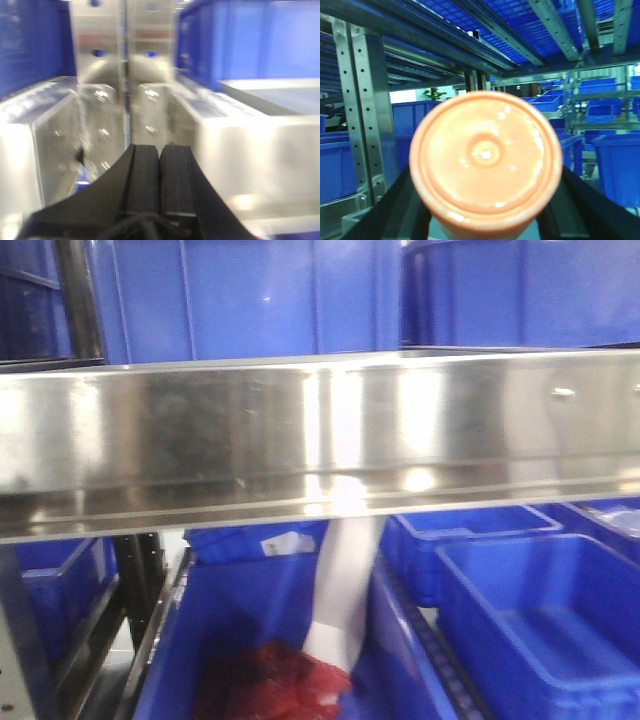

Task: Grab orange capacitor from left shelf to right conveyor
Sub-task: 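Drive the base to the conveyor table holding the capacitor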

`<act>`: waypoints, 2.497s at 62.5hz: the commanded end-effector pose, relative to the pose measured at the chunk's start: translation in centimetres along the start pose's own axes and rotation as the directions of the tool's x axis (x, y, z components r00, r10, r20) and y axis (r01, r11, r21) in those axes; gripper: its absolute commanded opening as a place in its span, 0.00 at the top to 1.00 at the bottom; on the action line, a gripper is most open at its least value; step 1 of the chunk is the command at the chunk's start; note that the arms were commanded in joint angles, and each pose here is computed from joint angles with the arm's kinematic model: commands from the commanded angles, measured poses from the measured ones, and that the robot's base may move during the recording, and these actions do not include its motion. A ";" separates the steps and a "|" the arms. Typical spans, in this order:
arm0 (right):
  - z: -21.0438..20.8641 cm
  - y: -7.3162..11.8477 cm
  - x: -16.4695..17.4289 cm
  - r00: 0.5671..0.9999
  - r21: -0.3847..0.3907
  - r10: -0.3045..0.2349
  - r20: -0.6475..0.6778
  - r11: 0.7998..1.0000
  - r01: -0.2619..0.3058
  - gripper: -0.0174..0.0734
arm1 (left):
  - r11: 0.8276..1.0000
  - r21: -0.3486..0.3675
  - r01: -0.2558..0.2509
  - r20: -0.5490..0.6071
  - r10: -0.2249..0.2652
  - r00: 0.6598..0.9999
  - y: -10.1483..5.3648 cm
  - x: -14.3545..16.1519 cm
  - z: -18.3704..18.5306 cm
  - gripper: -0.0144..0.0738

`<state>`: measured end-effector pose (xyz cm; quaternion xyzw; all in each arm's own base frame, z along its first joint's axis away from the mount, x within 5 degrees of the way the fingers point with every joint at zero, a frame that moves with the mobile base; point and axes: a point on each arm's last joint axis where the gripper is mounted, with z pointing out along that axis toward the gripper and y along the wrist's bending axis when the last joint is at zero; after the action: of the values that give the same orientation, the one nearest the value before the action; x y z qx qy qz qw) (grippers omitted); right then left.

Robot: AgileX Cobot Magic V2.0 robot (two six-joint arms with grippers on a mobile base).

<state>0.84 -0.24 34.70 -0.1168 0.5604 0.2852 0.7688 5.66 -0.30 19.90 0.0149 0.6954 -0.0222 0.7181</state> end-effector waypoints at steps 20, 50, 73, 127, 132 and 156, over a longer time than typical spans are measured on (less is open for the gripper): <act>0.1 0.5 -1.5 0.995 -0.043 -0.014 0.095 0.999 0.018 0.75 | 1.000 0.000 0.003 0.076 -0.003 0.997 0.0 -0.1 0.0 0.98; 0.1 0.5 -1.5 0.995 -0.043 -0.014 0.094 0.999 0.018 0.75 | 1.000 0.000 0.003 0.076 -0.003 0.997 0.0 -0.1 0.0 0.98; 0.1 0.5 -1.5 0.995 -0.043 -0.014 0.095 0.999 0.018 0.75 | 1.000 0.000 0.003 0.076 -0.003 0.997 0.0 -0.1 0.0 0.98; 0.1 0.5 -1.5 0.995 -0.043 -0.014 0.096 0.999 0.018 0.75 | 1.000 0.000 0.003 0.076 -0.003 0.997 0.0 -0.1 0.0 0.98; 0.1 0.5 -1.5 0.995 -0.043 -0.014 0.096 0.999 0.018 0.75 | 1.000 0.000 0.003 0.076 -0.003 0.997 0.0 -0.1 0.0 0.98; 0.1 0.5 -1.5 0.995 -0.043 -0.014 0.096 0.999 0.018 0.75 | 1.000 0.000 0.003 0.076 -0.003 0.997 0.0 -0.1 0.0 0.98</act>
<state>0.77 -0.26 34.76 -0.1170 0.5563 0.2868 0.7711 5.66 -0.30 19.90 0.0149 0.6954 -0.0222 0.7181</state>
